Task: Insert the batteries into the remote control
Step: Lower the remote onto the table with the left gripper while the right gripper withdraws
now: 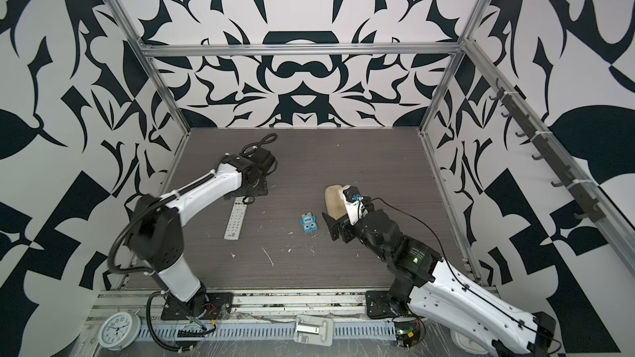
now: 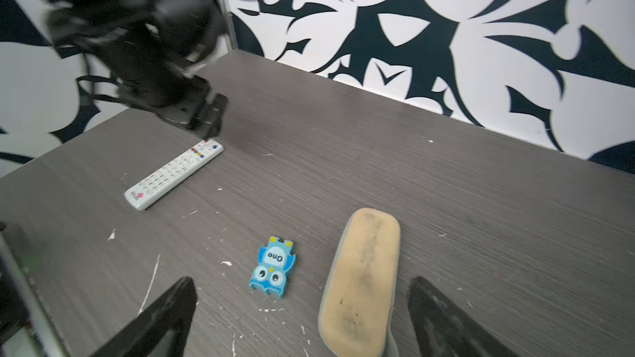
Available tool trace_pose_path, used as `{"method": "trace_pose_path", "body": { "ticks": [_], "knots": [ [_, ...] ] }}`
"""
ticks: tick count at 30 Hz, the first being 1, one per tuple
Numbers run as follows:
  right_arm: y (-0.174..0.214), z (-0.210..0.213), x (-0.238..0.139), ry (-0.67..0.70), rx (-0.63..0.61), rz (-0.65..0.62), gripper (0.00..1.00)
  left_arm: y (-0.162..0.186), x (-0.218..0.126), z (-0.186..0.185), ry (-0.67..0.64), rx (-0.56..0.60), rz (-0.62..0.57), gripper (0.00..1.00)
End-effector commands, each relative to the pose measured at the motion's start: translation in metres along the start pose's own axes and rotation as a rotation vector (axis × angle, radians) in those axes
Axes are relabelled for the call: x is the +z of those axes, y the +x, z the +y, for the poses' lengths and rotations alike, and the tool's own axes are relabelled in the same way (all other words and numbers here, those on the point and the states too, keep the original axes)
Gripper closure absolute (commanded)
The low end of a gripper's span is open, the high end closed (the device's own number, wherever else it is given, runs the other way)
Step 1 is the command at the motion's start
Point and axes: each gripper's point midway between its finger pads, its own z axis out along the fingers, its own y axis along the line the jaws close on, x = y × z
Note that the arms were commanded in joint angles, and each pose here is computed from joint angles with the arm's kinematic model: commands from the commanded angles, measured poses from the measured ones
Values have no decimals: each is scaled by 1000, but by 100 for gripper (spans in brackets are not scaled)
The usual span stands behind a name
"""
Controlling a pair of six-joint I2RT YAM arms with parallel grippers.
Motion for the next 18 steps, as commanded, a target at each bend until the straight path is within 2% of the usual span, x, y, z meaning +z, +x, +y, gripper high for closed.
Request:
{"method": "trace_pose_path", "body": {
  "ticks": [1,8,18],
  "knots": [
    [-5,-32,2,162,49,-25,0,-1,-20,19,72,8,-54,1],
    [2,-62,3,267,119,-39,0,-13,-56,73,208,-73,-218,1],
    [14,-88,0,384,136,-27,0,-1,-76,124,165,-131,-328,1]
  ]
}}
